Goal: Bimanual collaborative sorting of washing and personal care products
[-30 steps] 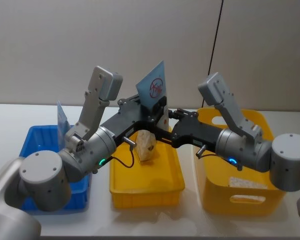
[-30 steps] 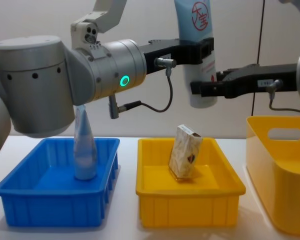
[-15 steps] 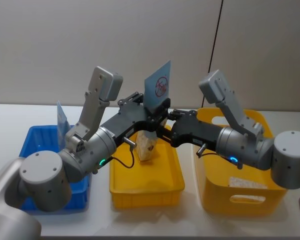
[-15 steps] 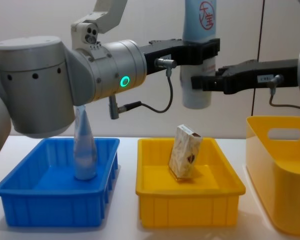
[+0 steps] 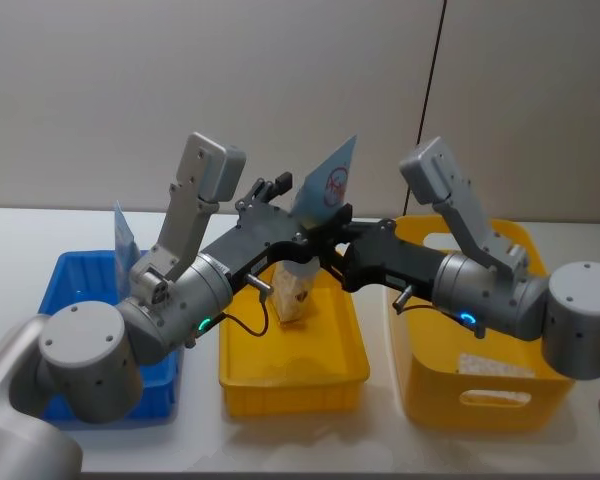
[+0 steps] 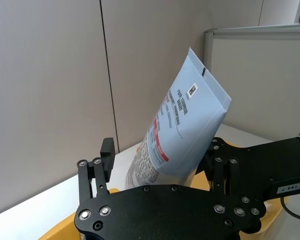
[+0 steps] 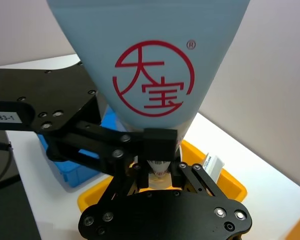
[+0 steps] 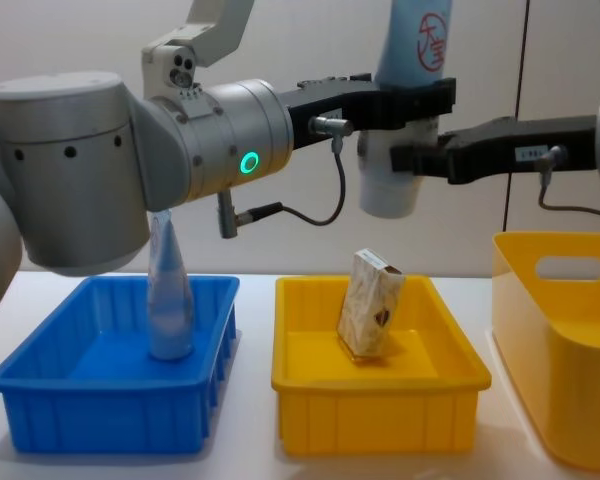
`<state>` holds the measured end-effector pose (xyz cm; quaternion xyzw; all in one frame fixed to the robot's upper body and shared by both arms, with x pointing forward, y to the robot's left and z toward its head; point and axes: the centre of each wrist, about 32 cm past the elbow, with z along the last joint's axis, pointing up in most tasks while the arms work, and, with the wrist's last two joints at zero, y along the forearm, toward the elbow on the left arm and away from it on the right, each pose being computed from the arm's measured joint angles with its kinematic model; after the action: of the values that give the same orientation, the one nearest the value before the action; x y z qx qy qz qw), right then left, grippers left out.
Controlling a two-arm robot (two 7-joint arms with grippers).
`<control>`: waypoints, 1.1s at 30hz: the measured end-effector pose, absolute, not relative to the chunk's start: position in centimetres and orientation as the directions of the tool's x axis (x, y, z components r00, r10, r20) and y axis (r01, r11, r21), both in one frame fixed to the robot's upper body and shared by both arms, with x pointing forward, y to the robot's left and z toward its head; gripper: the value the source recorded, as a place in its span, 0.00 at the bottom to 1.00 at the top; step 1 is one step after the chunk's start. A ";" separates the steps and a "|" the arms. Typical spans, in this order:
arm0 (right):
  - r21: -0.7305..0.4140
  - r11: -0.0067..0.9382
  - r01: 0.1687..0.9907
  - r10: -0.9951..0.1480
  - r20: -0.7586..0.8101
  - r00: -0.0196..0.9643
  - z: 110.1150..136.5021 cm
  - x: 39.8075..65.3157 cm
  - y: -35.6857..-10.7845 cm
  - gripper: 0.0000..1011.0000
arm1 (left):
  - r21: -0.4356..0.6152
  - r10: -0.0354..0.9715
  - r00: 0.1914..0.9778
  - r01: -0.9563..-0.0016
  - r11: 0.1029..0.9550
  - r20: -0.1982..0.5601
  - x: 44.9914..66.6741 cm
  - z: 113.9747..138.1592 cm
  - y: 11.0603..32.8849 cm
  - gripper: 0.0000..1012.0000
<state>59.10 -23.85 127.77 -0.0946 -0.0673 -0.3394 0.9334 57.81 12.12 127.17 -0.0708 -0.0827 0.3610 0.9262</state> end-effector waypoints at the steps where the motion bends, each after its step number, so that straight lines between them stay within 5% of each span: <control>1: -0.130 0.749 0.649 -0.624 0.189 0.758 127.8 59.1 -23.9 0.22 | -0.191 0.680 0.726 -0.657 0.729 0.102 57.8 127.2 12.1 0.97; 33: -0.079 0.449 0.890 -0.884 0.106 0.456 126.8 58.9 -24.7 0.09 | -0.191 0.680 0.726 -0.657 0.729 0.102 57.8 127.2 12.1 0.99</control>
<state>58.91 -24.66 126.80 -0.0615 -0.0244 -0.5212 0.8509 57.81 12.12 127.18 -0.0710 -0.0829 0.3610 0.9262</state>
